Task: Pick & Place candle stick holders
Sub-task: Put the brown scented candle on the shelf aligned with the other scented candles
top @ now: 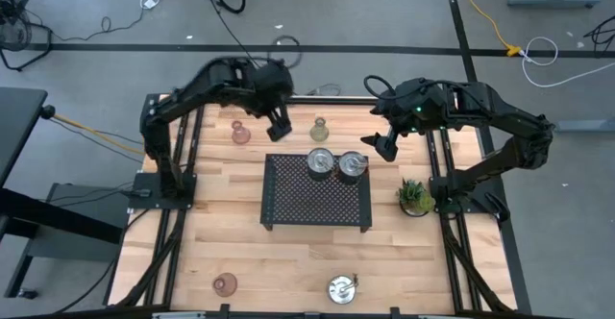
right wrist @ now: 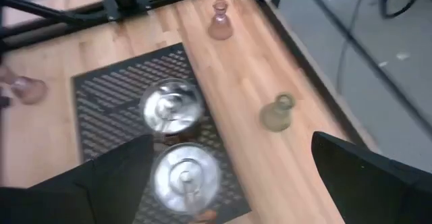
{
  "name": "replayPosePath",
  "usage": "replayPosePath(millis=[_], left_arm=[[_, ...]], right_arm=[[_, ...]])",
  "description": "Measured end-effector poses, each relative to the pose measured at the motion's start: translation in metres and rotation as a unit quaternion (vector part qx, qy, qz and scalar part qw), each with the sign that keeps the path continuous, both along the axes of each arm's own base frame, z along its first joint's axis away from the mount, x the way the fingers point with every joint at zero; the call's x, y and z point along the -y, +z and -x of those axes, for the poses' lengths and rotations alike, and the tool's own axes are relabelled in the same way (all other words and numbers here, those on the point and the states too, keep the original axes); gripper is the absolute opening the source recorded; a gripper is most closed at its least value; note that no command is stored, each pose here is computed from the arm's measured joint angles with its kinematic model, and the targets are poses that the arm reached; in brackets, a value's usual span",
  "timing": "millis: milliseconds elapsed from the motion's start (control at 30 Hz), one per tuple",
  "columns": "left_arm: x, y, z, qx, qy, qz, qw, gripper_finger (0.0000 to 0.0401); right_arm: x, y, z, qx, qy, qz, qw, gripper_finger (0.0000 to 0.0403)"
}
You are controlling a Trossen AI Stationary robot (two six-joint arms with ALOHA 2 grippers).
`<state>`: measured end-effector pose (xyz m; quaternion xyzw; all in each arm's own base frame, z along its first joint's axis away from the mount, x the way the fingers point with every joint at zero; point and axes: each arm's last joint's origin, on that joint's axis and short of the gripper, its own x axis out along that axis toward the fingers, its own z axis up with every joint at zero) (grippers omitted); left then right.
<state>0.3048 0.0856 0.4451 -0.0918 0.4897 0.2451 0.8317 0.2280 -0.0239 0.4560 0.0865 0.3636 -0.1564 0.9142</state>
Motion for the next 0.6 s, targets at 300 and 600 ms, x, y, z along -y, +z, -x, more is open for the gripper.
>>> replayPosePath(millis=[300, 600], left_arm=[[0.005, 0.032, 0.041, 0.061, 0.01, -0.003, 0.998, 0.039], [0.014, 0.047, 0.063, 0.09, 0.013, -0.013, 0.996, 0.039]], right_arm=[[-0.015, -0.001, -0.001, 0.007, 0.077, -0.16, 0.984, 0.04], [-0.066, 0.0, -0.006, 0.016, 0.075, -0.223, 0.972, 0.04]])
